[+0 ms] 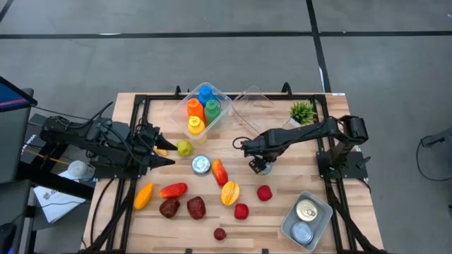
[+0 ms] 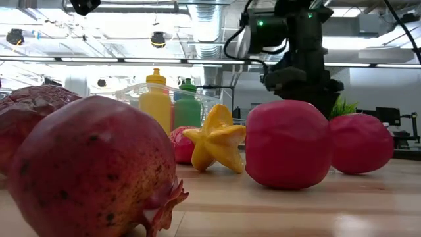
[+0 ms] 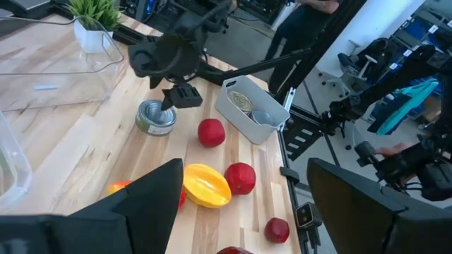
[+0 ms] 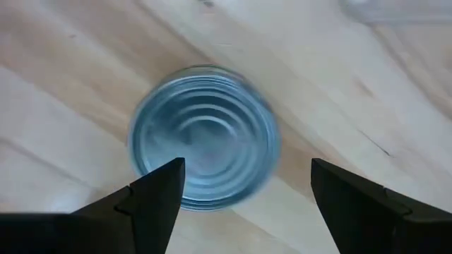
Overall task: Pick & Place Food Item
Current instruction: Put the green tuna can into the gray bin
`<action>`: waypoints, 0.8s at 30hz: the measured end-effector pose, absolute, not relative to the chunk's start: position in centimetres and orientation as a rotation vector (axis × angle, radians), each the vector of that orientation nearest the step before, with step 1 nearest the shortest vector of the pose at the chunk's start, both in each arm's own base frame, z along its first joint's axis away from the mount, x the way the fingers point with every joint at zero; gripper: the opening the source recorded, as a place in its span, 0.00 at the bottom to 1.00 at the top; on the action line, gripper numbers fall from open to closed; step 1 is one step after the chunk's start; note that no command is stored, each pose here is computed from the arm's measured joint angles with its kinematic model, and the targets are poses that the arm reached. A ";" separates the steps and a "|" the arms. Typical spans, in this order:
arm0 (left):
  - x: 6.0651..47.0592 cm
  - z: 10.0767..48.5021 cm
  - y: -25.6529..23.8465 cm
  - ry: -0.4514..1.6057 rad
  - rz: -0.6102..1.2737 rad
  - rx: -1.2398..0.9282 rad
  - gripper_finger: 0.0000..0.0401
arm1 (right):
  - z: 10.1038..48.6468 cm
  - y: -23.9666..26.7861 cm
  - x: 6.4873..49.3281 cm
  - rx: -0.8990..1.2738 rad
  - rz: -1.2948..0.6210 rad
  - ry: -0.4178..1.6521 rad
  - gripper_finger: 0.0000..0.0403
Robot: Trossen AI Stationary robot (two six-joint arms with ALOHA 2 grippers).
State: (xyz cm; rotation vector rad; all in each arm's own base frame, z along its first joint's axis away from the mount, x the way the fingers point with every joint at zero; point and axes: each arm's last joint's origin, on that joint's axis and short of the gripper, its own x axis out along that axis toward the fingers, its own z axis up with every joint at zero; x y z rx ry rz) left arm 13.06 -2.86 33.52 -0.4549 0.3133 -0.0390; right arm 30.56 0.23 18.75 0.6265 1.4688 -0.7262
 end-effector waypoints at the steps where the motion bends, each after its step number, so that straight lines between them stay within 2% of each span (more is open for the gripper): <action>1: 13.1 33.5 -2.9 0.313 -0.039 -0.455 0.73 | 18.6 0.0 30.5 0.632 -0.699 1.479 0.74; 6: 13.1 33.5 -2.9 0.314 -0.038 -0.455 0.73 | 17.3 -0.9 30.2 0.667 -0.564 1.521 0.73; 9: 13.1 33.5 -2.9 0.314 -0.038 -0.455 0.73 | 16.4 -1.0 29.9 0.691 -0.518 1.524 0.69; 11: 13.1 33.5 -2.9 0.314 -0.038 -0.455 0.73 | 16.0 -1.1 29.6 0.714 -0.502 1.522 0.62; 13: 13.1 33.5 -2.9 0.314 -0.039 -0.455 0.73 | 15.9 -1.1 29.5 0.733 -0.489 1.533 0.50; 18: 13.1 33.5 -2.9 0.314 -0.038 -0.455 0.73 | 15.8 -0.8 29.7 0.751 -0.466 1.520 0.10; 19: 13.1 33.5 -2.9 0.314 -0.038 -0.455 0.73 | 15.8 -0.8 29.8 0.754 -0.464 1.519 0.05; 24: 13.1 33.5 -2.8 0.311 -0.029 -0.452 0.73 | 15.8 -0.9 29.8 0.770 -0.500 1.507 0.03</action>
